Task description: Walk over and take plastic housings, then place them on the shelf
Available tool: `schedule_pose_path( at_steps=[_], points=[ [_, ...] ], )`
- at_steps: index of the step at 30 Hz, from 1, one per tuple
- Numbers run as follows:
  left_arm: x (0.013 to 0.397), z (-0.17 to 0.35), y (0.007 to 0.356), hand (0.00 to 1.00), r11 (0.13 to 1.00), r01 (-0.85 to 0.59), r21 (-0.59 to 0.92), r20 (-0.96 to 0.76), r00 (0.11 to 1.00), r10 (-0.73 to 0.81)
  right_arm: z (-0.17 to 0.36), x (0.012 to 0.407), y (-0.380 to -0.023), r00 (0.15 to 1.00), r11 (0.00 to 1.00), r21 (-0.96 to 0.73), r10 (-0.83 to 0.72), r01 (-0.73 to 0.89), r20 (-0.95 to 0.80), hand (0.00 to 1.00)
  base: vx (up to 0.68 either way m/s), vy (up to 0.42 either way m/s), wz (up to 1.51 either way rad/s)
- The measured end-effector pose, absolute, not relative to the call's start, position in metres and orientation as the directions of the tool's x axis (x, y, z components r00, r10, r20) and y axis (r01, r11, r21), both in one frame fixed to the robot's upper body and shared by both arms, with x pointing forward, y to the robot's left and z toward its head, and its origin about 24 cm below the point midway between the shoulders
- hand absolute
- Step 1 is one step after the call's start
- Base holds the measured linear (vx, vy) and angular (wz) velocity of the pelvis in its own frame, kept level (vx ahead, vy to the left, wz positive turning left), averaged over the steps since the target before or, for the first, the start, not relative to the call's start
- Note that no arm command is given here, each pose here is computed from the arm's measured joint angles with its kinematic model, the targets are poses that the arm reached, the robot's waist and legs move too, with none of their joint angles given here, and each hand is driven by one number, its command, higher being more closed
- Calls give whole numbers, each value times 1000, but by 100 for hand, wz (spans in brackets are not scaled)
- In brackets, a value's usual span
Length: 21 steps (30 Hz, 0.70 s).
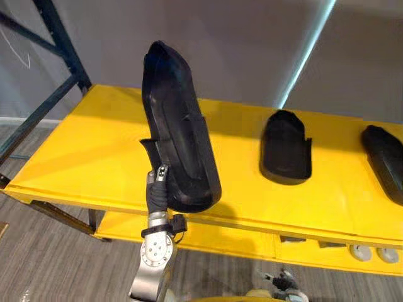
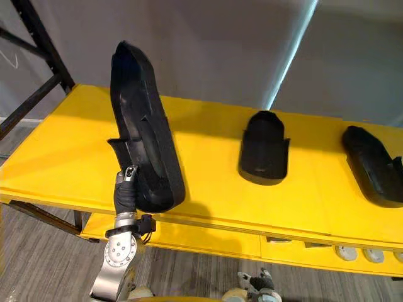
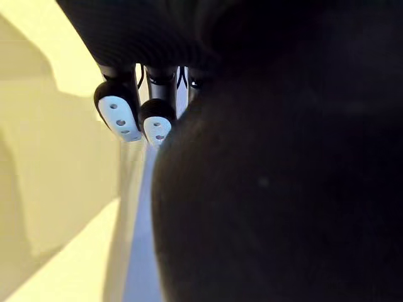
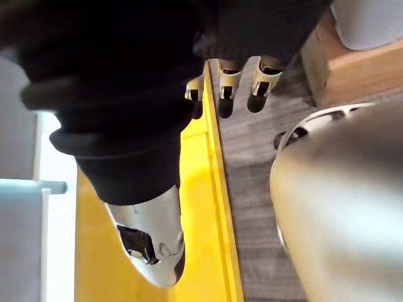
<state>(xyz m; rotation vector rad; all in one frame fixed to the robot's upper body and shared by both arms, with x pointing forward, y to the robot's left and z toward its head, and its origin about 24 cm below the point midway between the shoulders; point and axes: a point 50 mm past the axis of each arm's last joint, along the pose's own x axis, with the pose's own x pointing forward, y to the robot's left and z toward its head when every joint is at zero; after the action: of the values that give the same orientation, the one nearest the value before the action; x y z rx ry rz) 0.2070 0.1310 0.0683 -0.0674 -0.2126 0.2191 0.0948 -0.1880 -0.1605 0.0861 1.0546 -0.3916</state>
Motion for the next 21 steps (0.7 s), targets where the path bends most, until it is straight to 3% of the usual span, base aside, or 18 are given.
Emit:
schedule_pose_path(
  at_steps=[7, 12, 21],
  points=[
    [206, 50, 137, 100, 970, -240, -45, 130, 961, 244, -156, 114, -184, 489, 958, -130, -243, 254, -838, 0, -112, 307, -64],
    [206, 51, 113, 100, 988, -147, -35, 135, 979, 151, -154, 112, -187, 501, 951, -127, -259, 282, -826, 0, -99, 52, -1],
    [207, 54, 125, 100, 985, -172, 14, 152, 974, 168, -154, 101, -181, 496, 941, -102, -260, 324, -828, 0, 15, -36, -12]
  ],
)
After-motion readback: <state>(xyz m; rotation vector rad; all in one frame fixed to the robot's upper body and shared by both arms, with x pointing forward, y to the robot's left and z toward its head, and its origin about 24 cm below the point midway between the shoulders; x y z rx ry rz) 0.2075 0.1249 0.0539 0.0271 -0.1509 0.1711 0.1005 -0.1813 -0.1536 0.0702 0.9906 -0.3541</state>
